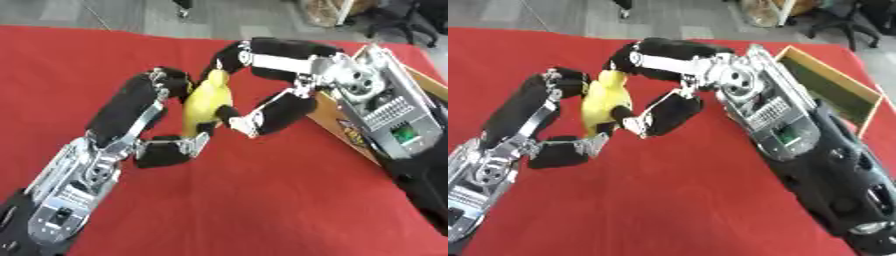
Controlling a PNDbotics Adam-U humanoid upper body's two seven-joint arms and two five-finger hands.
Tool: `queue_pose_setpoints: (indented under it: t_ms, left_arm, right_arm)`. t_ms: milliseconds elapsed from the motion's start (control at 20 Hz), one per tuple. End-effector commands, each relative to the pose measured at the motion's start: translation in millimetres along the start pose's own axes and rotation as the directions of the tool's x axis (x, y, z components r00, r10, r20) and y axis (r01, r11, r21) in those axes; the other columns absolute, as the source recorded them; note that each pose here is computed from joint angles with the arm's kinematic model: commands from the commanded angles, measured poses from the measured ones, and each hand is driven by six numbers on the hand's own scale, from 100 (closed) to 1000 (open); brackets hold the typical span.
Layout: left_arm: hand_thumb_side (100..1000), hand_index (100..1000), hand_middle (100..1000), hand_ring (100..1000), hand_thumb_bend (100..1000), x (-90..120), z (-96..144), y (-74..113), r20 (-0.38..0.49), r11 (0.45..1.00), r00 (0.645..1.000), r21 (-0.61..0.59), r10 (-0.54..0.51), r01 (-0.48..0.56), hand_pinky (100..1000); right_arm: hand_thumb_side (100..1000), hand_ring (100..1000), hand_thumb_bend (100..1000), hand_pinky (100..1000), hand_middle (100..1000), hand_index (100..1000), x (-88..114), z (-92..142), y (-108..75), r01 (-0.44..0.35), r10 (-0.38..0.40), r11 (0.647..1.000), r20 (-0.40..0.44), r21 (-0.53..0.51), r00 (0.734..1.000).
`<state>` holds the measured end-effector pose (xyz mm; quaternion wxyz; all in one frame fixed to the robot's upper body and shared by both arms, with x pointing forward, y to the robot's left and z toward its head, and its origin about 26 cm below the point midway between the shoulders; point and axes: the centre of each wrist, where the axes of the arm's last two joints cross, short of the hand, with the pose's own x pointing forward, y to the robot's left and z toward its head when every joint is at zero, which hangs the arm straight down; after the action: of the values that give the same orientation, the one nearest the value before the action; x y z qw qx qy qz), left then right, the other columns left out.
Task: Pick up the objects with one hand, pass them to the other hand, and then place them into the box on the other side of the table.
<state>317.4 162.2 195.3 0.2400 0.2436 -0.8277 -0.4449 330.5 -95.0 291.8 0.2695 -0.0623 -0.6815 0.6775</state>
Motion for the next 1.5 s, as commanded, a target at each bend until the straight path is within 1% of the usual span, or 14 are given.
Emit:
queue_pose_setpoints:
  t_ms: [50, 100, 300, 500, 750, 950, 1000, 1100, 1200, 1500]
  left_arm:
    - [198, 528, 413, 476, 100, 2.7, -7.0, 8.8, -0.011, 0.999, 1.000, 0.039, -0.024, 0.024, 647]
    - [170, 536, 418, 478, 100, 2.1, -6.9, 8.2, -0.025, 0.999, 0.999, 0.038, -0.026, 0.027, 649]
    - [128, 547, 423, 480, 100, 0.5, -6.9, 6.2, -0.076, 0.999, 0.997, 0.046, -0.015, 0.019, 654]
    - [100, 563, 435, 490, 100, -0.5, -6.8, 5.4, -0.112, 0.998, 0.994, 0.066, 0.005, 0.003, 665]
    - [100, 595, 463, 510, 100, -2.4, -6.1, 3.4, -0.146, 0.997, 0.989, 0.079, 0.023, -0.011, 678]
    - [100, 678, 522, 554, 100, -3.7, -5.6, 2.0, -0.162, 0.997, 0.986, 0.075, 0.036, -0.024, 705]
    - [150, 713, 548, 572, 147, -3.9, -5.5, 1.5, -0.164, 0.997, 0.986, 0.073, 0.041, -0.029, 715]
    - [214, 750, 575, 593, 215, -4.4, -5.2, 0.8, -0.165, 0.997, 0.985, 0.065, 0.047, -0.037, 726]
    - [254, 770, 584, 600, 243, -4.8, -5.0, 0.1, -0.167, 0.998, 0.985, 0.057, 0.048, -0.039, 732]
    - [323, 795, 594, 606, 290, -5.6, -5.1, -0.8, -0.175, 0.998, 0.983, 0.043, 0.051, -0.044, 739]
  right_arm:
    - [151, 834, 100, 892, 764, 548, 4.5, 0.9, -3.1, 0.003, -0.003, 1.000, 0.011, -0.012, 1.000]
    - [132, 834, 100, 891, 764, 538, 4.8, 1.1, -3.3, 0.006, -0.006, 1.000, 0.012, -0.014, 1.000]
    - [100, 834, 100, 889, 767, 532, 5.7, 2.0, -3.8, 0.017, -0.017, 1.000, 0.012, -0.026, 1.000]
    - [115, 835, 100, 888, 767, 519, 6.2, 2.6, -4.2, 0.025, -0.024, 0.999, 0.003, -0.040, 1.000]
    - [132, 842, 100, 888, 773, 503, 7.2, 3.0, -4.0, 0.036, -0.037, 0.997, -0.014, -0.065, 0.999]
    - [137, 837, 100, 888, 767, 497, 7.6, 3.5, -4.5, 0.049, -0.051, 0.996, -0.017, -0.078, 0.999]
    - [134, 835, 100, 887, 762, 499, 7.9, 3.7, -4.7, 0.053, -0.055, 0.995, -0.016, -0.081, 0.998]
    - [134, 836, 100, 888, 760, 496, 8.5, 4.1, -4.8, 0.059, -0.060, 0.995, -0.015, -0.081, 0.998]
    - [123, 832, 100, 888, 758, 496, 8.7, 4.4, -4.7, 0.064, -0.065, 0.995, -0.013, -0.080, 0.998]
    - [117, 821, 100, 883, 747, 483, 7.7, 4.6, -4.3, 0.100, -0.100, 0.991, -0.006, -0.088, 0.995]
